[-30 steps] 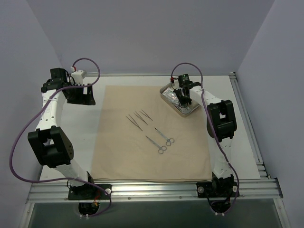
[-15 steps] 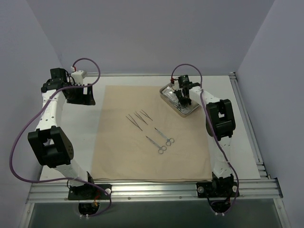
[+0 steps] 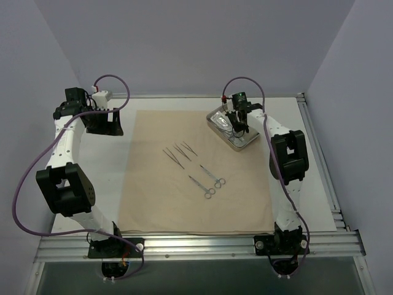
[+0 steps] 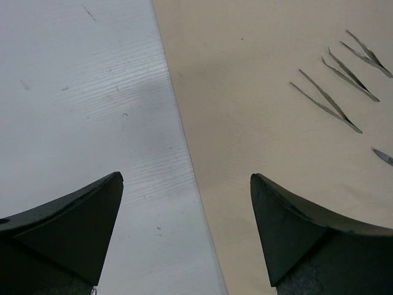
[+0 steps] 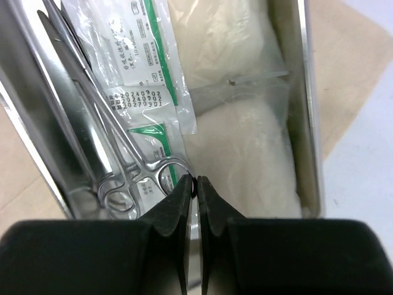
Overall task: Open and lay out the surgical kit
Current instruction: Pick up the medical item from the container.
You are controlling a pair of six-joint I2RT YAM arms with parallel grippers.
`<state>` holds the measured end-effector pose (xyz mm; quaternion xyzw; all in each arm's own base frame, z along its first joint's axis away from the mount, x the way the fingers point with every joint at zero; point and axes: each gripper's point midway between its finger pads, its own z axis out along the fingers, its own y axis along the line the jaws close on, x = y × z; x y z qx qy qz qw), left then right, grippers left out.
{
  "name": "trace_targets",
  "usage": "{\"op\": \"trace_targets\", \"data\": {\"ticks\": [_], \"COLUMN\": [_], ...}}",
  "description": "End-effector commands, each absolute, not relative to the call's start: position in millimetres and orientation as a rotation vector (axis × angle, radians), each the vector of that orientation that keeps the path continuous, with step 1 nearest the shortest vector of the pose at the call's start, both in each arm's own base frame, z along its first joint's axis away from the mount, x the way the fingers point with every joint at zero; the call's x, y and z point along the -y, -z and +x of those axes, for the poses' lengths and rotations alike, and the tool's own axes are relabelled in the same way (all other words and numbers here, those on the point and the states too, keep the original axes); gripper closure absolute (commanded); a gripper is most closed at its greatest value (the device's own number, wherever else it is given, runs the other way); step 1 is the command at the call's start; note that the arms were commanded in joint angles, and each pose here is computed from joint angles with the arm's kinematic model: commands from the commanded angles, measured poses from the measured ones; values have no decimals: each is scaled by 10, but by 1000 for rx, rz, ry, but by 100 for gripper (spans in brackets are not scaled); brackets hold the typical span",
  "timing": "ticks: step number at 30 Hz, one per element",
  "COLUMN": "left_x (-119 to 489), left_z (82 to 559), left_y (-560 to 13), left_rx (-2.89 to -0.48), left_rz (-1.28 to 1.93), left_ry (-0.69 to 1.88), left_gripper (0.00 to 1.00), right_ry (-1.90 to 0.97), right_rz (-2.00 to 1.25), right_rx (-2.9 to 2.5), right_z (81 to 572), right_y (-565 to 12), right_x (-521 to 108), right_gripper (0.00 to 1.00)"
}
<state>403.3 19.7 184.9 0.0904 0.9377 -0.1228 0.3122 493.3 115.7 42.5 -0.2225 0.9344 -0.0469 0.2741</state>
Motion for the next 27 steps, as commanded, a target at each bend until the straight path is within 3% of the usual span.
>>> {"op": "trace_targets", "data": {"ticks": [1,14,27], "left_x": [-225,-228,-216], "left_z": [4053,4034,4031], "left_y": [-2073,-2105,-2114], "left_rx": [-2416,-2409,-2403], "left_rz": [253,259,260], "left_ry": [302,293,299], "left_gripper": [6,6,6], "right_ry": [152,186,-43], "right_rz": [-562,-506,-288], "right_rx": [-2395,-2343,-2181], "right_z": [4955,4984,4909], "right_y": [-1124,-1310,-1733], "right_x": [-1136,-1073,-1135], "right_gripper": [100,100,100]}}
